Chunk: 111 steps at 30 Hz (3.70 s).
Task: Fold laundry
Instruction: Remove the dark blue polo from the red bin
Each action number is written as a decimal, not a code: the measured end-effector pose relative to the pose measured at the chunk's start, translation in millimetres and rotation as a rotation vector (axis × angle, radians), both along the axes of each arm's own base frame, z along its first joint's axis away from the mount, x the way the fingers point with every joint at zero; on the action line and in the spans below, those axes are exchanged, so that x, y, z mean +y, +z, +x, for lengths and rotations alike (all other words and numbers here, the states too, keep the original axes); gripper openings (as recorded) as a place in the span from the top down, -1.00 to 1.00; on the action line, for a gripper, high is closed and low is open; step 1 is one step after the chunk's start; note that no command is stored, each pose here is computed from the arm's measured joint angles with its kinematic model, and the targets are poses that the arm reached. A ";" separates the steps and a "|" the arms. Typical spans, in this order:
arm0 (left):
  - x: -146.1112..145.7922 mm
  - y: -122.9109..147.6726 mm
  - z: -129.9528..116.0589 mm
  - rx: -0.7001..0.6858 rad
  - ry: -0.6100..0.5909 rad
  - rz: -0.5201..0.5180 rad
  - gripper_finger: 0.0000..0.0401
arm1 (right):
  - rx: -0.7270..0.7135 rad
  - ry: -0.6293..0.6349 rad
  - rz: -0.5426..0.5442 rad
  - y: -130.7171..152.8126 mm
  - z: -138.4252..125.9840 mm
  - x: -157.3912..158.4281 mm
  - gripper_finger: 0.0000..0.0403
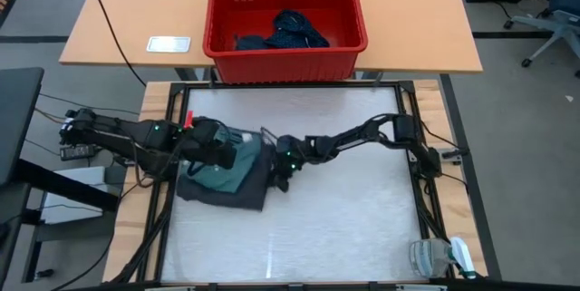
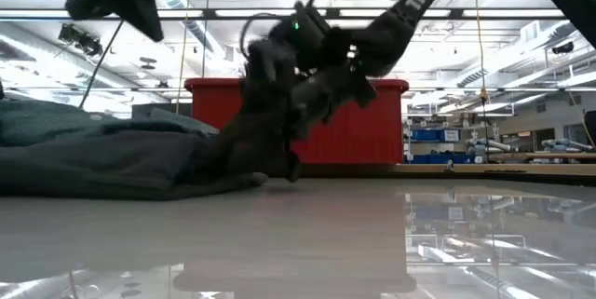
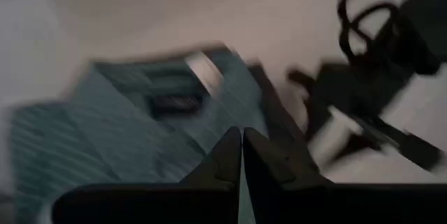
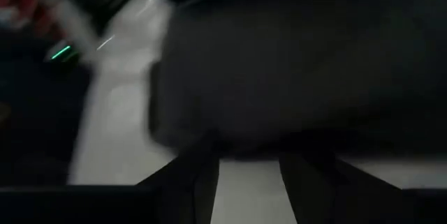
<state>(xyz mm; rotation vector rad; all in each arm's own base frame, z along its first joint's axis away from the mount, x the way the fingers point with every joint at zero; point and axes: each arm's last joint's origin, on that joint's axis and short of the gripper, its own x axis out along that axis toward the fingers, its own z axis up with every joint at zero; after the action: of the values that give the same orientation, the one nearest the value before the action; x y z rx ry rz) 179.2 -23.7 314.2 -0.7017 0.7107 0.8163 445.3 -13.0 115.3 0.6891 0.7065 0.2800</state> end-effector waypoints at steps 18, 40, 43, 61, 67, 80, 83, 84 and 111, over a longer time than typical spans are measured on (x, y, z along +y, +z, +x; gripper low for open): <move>34.5 20.6 41.0 -0.242 -0.005 0.174 0.37 | 0.274 -0.251 -0.418 122.8 -81.3 -26.4 0.24; 230.2 31.4 22.5 -0.317 0.000 0.582 0.23 | -0.071 -0.680 -0.725 220.0 -150.3 -145.1 0.24; 255.6 22.3 11.5 -0.298 0.049 0.579 0.23 | -0.134 -0.835 -0.866 233.0 -158.4 -167.5 0.24; 274.7 -12.7 0.2 -0.165 -0.072 0.386 0.23 | 0.226 -0.978 -0.721 198.4 -218.3 -237.6 0.24; 250.6 -15.2 -9.4 -0.118 -0.147 0.219 0.23 | 0.368 -0.799 -0.409 189.9 -219.0 -194.3 0.24; 225.5 -22.4 2.2 -0.075 -0.282 0.076 0.23 | -0.041 -0.859 -0.699 240.1 -214.6 -195.9 0.24; 217.5 -24.4 6.8 -0.087 -0.342 0.027 0.23 | -0.076 -0.856 -0.779 231.4 -206.8 -217.1 0.23; 215.0 -25.1 8.0 -0.086 -0.354 0.012 0.23 | -0.071 -0.841 -0.782 224.4 -203.9 -224.9 0.23; 193.9 -17.6 32.6 -0.101 -0.313 -0.014 0.13 | 0.600 -0.388 -0.456 61.2 -127.3 -337.2 -0.89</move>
<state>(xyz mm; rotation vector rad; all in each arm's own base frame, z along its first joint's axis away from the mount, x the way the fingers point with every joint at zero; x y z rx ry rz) 211.7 170.2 296.6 -0.6204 0.7139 0.4865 318.0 -350.2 176.5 0.4516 1.1383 -0.4571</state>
